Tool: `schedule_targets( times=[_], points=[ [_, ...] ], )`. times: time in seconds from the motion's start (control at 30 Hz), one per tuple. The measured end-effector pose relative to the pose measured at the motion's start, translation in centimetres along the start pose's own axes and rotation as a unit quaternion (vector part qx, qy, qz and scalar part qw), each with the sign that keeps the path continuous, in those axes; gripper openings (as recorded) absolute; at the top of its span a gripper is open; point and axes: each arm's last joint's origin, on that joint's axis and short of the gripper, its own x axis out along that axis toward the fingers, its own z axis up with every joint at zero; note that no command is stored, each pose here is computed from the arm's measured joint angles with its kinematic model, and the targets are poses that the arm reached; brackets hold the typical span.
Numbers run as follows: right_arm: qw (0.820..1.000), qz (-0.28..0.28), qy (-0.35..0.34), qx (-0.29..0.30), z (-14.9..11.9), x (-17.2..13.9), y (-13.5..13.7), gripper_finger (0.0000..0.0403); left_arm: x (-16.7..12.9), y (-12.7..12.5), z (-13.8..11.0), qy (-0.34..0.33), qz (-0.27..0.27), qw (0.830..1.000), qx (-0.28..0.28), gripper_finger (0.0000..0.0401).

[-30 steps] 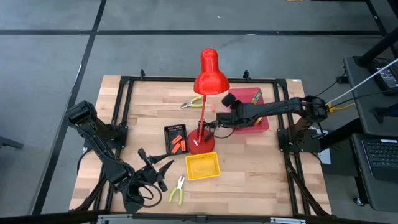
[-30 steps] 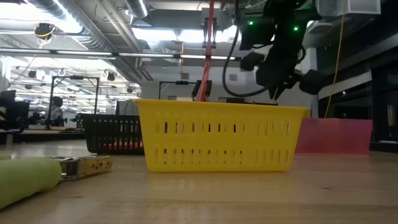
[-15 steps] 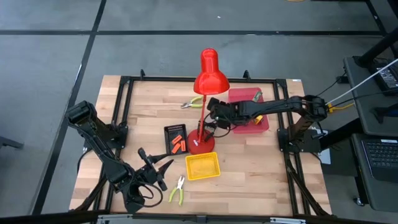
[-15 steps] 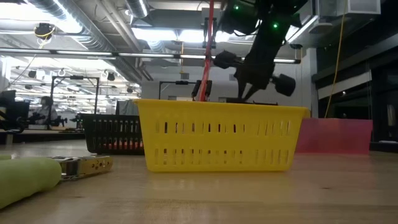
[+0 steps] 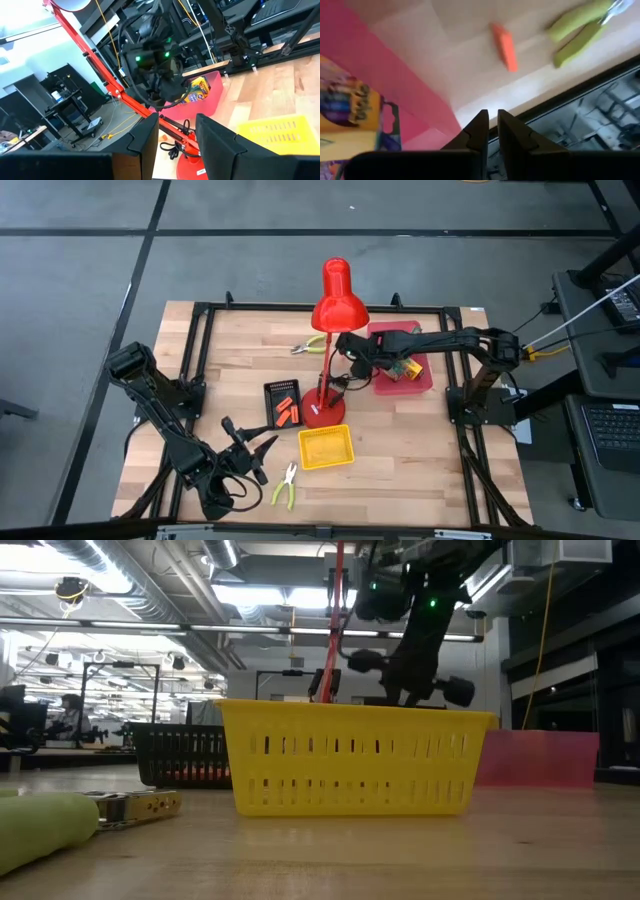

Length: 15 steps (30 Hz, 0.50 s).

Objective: Pick & Place School Supplies
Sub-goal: Put the orange eraser into the black bin

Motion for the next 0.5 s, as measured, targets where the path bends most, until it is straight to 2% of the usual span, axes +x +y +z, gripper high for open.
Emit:
schedule_targets(
  times=[0.37,0.5],
  points=[
    [0.998,0.034,0.012,-0.053,-1.5,3.7,1.1,0.0044,0.0,0.0,-0.1,0.0,0.0,1.0,-0.011,0.0127],
    [0.998,0.012,-0.005,-0.064,-1.4,4.0,1.0,0.0044,0.0,0.0,-0.1,0.0,0.0,1.0,-0.011,0.0127]
  ],
)
